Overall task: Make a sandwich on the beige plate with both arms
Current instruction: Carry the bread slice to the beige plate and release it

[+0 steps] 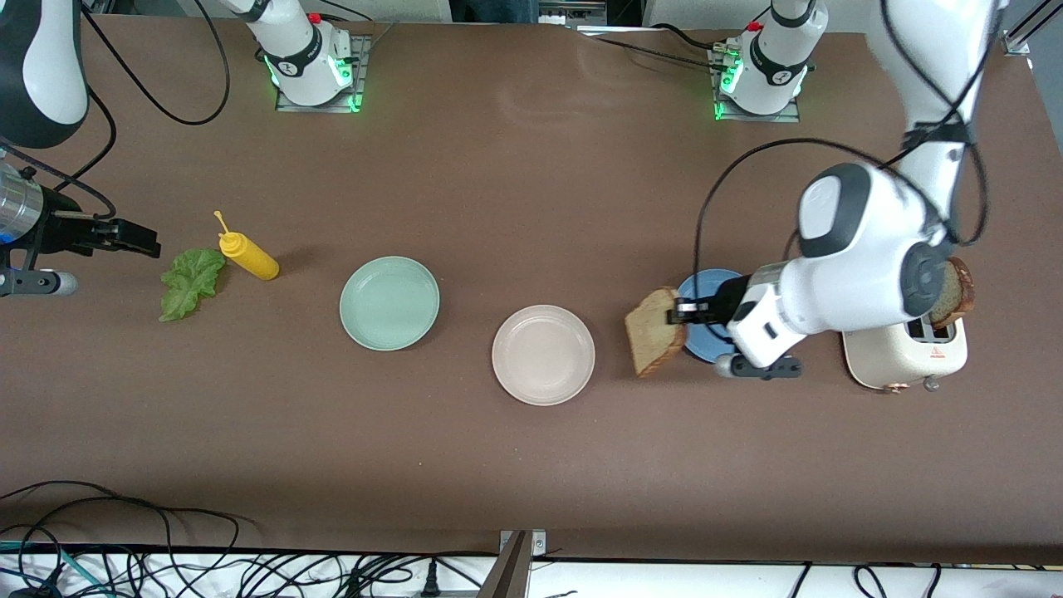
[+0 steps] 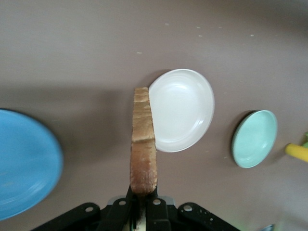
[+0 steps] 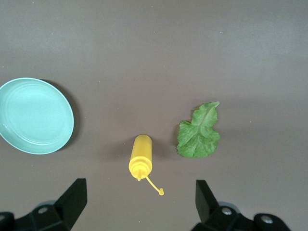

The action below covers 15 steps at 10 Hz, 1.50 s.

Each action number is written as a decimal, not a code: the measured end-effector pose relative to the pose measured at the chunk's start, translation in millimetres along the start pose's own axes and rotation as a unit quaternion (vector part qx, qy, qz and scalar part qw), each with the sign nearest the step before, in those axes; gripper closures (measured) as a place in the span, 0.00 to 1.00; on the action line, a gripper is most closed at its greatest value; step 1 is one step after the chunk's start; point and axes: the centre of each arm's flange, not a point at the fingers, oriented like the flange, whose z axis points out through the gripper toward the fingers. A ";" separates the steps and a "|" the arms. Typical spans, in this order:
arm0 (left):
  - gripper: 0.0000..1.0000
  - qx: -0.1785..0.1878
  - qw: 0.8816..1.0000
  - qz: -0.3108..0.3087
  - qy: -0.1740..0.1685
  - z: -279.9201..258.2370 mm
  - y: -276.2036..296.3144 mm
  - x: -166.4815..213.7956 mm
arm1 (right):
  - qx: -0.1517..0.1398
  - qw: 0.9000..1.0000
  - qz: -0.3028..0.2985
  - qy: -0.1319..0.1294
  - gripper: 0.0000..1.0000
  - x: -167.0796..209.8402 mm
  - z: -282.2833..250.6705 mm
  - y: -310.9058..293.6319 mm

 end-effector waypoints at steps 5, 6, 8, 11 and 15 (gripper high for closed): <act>0.91 -0.161 0.986 -0.022 -0.033 106.1 4.3 17.1 | 0.000 1.000 0.000 0.000 0.00 0.0 -0.1 0.5; 0.91 -0.187 0.982 -0.004 -0.037 126.6 -1.8 19.5 | 0.000 1.000 0.001 0.000 0.00 0.0 -0.1 0.6; 0.91 -0.227 0.972 0.040 -0.040 168.0 -19.3 22.7 | 0.000 1.000 0.001 0.000 0.00 0.0 -0.1 0.7; 0.85 -0.243 0.963 0.110 -0.033 210.1 -44.3 24.6 | 0.000 1.000 0.001 0.000 0.00 0.0 -0.1 0.9; 0.42 -0.249 0.959 0.136 -0.013 202.4 -52.6 33.1 | 0.000 1.000 0.001 0.000 0.00 0.0 -0.1 0.8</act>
